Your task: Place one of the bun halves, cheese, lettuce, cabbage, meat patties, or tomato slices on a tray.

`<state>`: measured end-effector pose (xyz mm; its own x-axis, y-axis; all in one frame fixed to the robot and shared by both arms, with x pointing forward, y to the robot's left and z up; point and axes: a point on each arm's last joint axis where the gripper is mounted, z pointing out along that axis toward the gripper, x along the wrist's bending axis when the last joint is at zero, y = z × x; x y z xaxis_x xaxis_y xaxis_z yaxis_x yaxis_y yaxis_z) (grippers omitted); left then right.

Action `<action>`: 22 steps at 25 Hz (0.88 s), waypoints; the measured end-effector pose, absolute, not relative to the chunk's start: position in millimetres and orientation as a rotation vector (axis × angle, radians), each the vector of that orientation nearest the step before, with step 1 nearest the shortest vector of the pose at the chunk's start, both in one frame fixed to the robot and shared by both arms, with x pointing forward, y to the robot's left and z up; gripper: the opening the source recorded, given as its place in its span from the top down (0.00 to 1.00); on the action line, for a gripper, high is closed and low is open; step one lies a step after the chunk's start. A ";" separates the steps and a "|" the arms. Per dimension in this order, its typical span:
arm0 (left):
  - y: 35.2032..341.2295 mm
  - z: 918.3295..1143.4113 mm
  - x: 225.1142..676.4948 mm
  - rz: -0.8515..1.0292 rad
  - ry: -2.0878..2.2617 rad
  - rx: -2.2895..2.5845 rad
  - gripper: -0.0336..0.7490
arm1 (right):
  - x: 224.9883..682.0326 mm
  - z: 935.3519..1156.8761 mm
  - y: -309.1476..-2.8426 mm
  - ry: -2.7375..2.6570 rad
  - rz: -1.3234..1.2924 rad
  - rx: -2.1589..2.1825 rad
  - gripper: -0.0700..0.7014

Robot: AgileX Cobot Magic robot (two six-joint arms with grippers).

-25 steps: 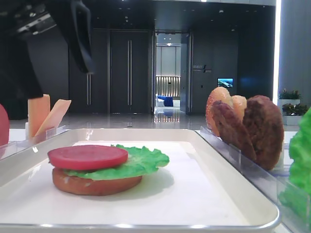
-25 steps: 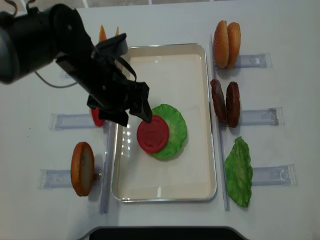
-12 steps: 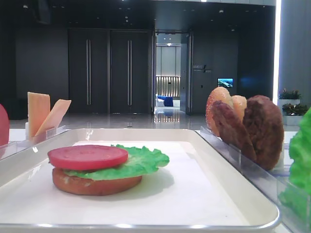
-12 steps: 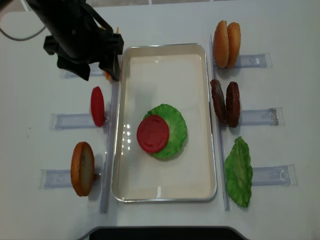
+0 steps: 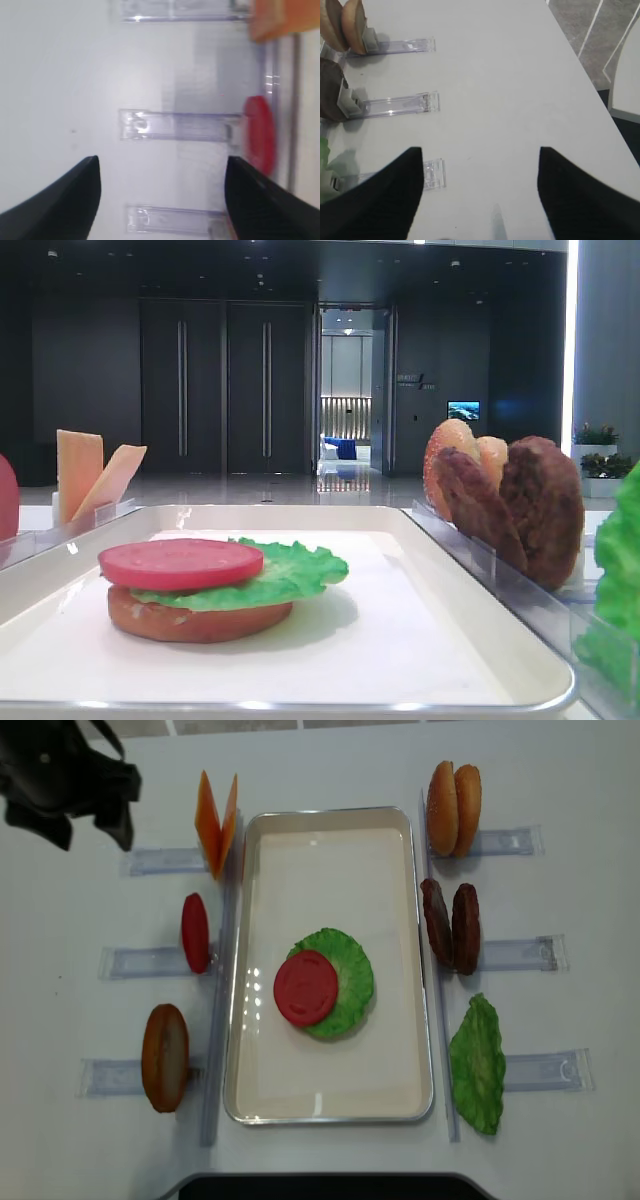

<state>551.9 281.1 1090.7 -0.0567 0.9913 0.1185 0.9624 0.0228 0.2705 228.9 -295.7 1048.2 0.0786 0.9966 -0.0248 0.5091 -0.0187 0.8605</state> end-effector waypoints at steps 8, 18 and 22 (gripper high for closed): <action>336.0 1101.1 536.4 0.537 2.301 1.985 0.22 | 228.9 1048.2 -295.7 1.523 0.842 1.625 0.31; 328.3 1063.9 391.0 0.497 2.321 2.017 0.26 | 228.9 1048.2 -295.7 1.523 0.842 1.625 0.31; 322.5 1043.6 333.7 0.593 2.210 1.931 0.26 | 228.9 1048.2 -295.7 1.523 0.842 1.625 0.31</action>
<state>333.7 322.5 1043.6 -0.1619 0.9760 0.1458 0.9178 0.0946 0.3856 228.9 -295.7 1048.2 0.0786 0.9966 -0.0248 0.5091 -0.0187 0.8605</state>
